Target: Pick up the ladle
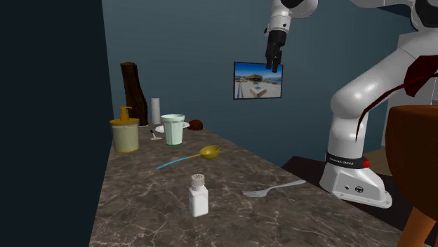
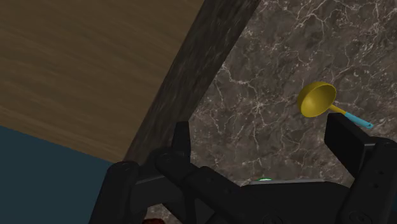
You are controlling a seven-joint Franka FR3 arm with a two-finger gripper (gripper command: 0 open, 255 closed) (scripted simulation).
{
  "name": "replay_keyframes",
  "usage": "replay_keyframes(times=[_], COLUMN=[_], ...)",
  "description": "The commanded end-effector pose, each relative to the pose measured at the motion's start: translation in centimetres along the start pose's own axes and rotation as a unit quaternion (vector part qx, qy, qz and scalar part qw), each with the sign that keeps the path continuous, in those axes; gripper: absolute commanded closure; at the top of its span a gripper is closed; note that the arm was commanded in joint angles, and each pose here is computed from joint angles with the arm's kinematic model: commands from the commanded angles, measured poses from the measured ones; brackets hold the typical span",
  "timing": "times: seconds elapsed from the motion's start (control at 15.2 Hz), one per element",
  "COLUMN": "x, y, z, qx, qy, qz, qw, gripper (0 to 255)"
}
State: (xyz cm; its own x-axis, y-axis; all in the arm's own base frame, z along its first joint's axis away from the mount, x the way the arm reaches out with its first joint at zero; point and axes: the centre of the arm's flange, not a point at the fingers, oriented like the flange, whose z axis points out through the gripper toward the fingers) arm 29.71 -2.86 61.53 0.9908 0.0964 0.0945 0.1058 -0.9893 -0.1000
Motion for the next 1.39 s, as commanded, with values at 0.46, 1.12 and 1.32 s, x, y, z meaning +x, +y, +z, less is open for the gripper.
replay_keyframes(times=[0.46,1.12,1.32], x=[6.7,14.4,16.2], y=[-3.0,-9.3,-11.6], z=[6.5,16.2,19.2], qx=[0.007,0.016,0.019], qy=[-0.027,-0.066,-0.077], qz=[-0.090,-0.217,-0.254], qw=[0.9956,0.9739,0.9639], gripper=[0,0,0])
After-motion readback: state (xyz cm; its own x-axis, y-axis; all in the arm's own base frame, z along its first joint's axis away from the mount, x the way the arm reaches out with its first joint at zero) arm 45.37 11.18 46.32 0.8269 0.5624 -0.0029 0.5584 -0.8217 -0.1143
